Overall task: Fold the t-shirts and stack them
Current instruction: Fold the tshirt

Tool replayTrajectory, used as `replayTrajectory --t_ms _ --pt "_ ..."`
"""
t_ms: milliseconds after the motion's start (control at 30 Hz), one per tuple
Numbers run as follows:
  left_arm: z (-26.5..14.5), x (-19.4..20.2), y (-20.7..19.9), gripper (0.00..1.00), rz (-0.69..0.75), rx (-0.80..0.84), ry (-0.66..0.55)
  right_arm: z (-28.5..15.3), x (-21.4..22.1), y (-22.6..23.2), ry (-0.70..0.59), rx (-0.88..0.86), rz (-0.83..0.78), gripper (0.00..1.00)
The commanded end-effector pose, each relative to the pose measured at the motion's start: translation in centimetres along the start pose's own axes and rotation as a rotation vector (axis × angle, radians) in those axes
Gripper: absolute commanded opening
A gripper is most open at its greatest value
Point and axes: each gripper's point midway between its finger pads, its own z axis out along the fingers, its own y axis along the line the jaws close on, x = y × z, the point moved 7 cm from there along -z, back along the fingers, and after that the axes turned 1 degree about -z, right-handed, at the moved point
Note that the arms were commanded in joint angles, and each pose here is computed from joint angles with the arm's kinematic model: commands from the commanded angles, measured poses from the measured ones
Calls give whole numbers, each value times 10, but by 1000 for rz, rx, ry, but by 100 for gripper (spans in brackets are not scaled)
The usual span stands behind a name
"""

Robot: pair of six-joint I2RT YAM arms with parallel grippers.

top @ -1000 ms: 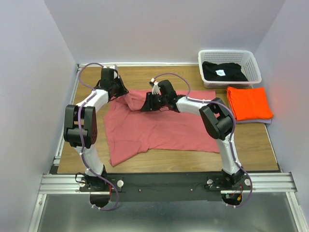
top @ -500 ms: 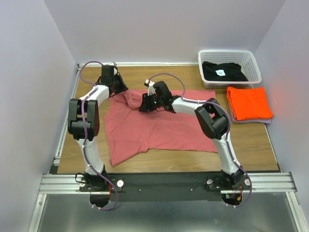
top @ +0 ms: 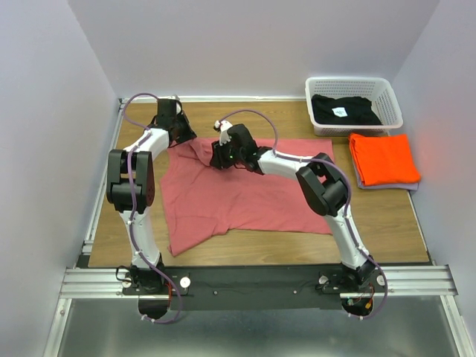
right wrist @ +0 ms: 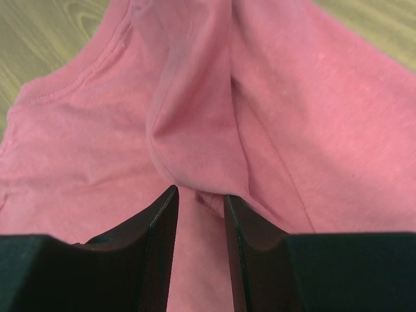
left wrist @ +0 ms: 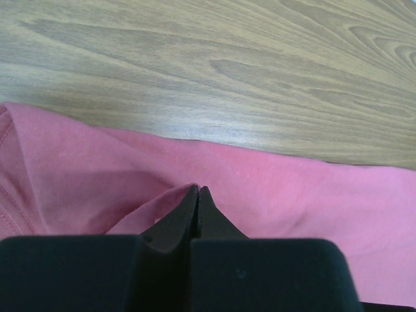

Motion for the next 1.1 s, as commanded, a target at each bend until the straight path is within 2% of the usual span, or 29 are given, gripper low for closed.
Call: replayTrajectory --t_ms 0,533,700,833,1067 --pt "4 -4 2 1 -3 -25 -7 13 3 -4 -12 47 -46 41" --pt "5 -2 6 1 -4 -37 8 25 59 -14 121 112 -78 40" --pt "3 -4 5 1 0 -39 7 18 53 -13 112 123 -103 20" --pt "0 -9 4 1 0 -43 -1 9 35 -7 76 107 -118 10" --pt "-15 -18 -1 1 2 -55 -19 -17 2 10 13 58 -146 8"
